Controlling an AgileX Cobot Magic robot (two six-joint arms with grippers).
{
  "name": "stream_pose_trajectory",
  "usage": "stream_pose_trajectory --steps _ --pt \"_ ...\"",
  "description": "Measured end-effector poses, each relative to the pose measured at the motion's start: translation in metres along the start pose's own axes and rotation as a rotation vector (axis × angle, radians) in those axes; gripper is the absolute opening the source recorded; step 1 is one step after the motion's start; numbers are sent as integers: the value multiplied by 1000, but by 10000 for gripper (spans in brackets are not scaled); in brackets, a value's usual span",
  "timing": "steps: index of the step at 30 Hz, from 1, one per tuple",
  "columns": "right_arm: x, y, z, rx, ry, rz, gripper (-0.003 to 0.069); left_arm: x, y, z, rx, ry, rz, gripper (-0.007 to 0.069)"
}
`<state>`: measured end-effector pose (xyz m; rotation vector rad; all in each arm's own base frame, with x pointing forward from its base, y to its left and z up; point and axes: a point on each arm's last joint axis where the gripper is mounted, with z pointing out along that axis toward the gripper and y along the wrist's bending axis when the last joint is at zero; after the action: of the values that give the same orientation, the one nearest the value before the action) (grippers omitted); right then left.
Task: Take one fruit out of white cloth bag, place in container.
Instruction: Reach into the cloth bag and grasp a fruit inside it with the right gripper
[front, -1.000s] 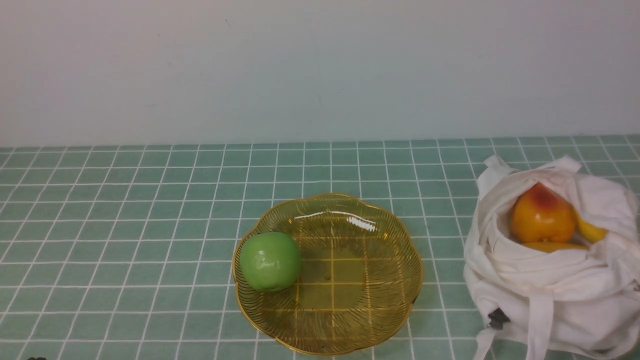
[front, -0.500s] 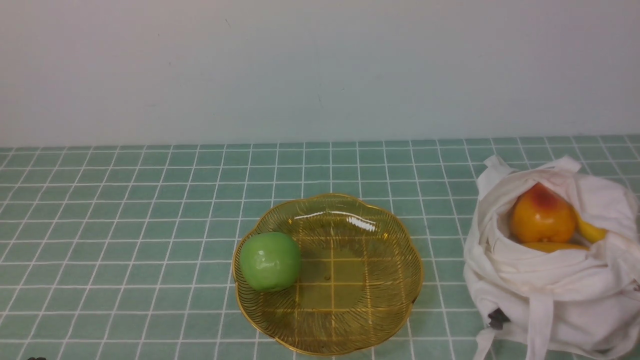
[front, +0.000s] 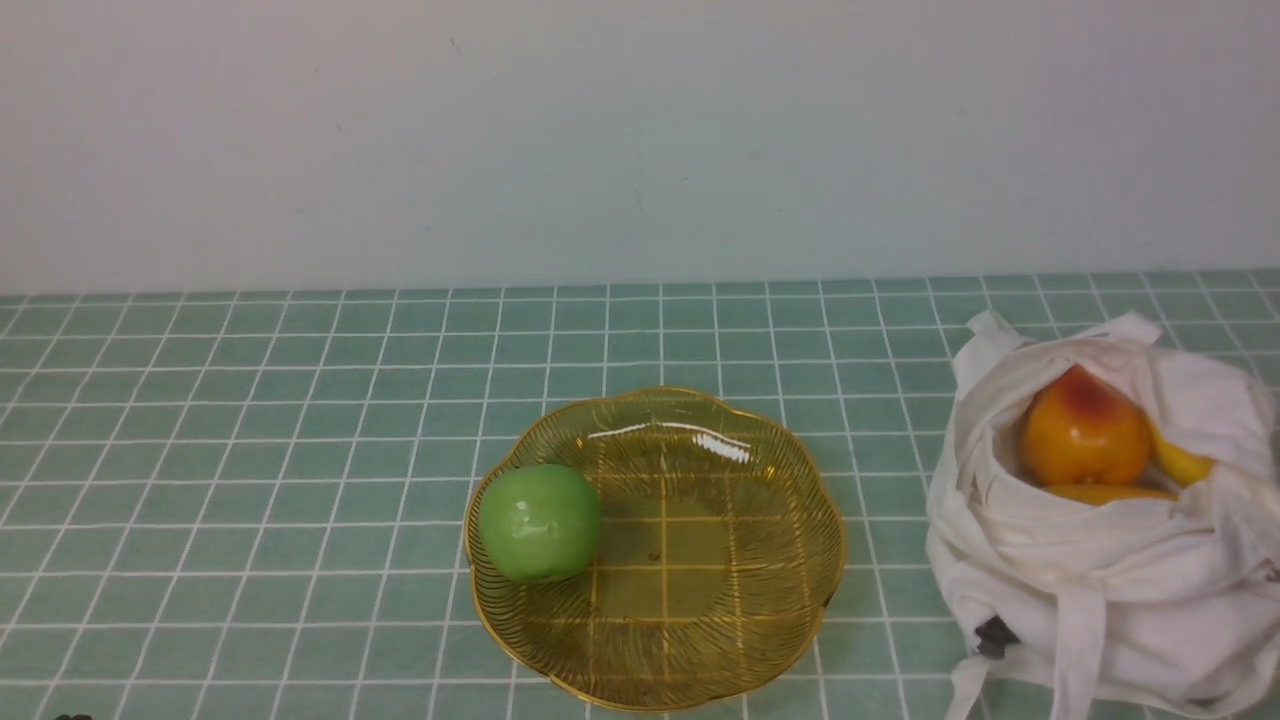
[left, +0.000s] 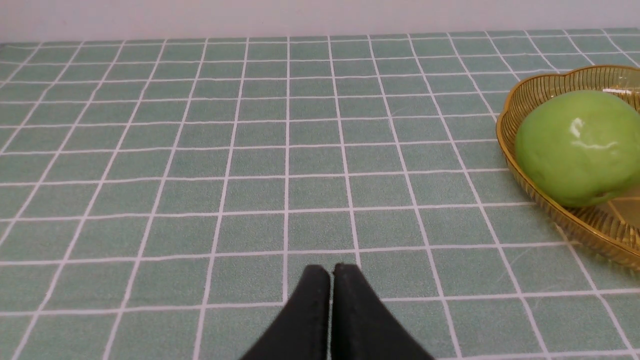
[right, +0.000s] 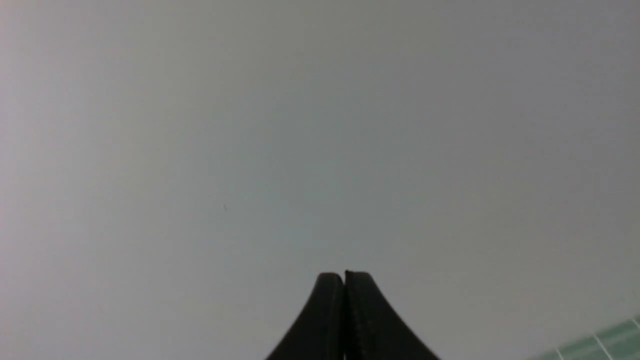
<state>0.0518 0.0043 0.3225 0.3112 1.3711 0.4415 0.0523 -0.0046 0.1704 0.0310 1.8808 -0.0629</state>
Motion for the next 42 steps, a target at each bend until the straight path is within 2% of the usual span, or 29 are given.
stream_pose_trajectory --steps 3,4,8,11,15,22,27,28,29,34,37,39,42 --pt "-12 12 32 53 279 -104 -14 0 0 0 0 0 0 -8" --pt "-11 12 49 95 449 -149 -14 0 0 0 0 0 0 -8" --pt "-9 5 99 203 773 -251 -14 0 0 0 0 0 0 -8" --pt "-3 -2 137 237 934 -316 -14 0 0 0 0 0 0 -8" --pt "17 -12 183 229 1090 -370 -12 0 0 0 0 0 0 -8" --pt "59 -14 226 206 1235 -483 7 0 0 0 0 0 0 -8" --pt "95 -18 257 243 1290 -559 134 0 0 0 0 0 0 -8" --pt "96 -18 259 244 1290 -557 141 0 0 0 0 0 0 -8" --pt "104 -22 267 252 1292 -573 208 0 0 0 0 0 0 -8" --pt "128 -36 286 290 1329 -605 440 0 0 0 0 0 0 -8" --pt "145 -46 292 322 1364 -619 552 0 0 0 0 0 0 -8" --pt "155 -53 294 343 1387 -626 605 0 0 0 0 0 0 -8" --pt "167 -60 296 357 1407 -636 632 0 0 0 0 0 0 -8"
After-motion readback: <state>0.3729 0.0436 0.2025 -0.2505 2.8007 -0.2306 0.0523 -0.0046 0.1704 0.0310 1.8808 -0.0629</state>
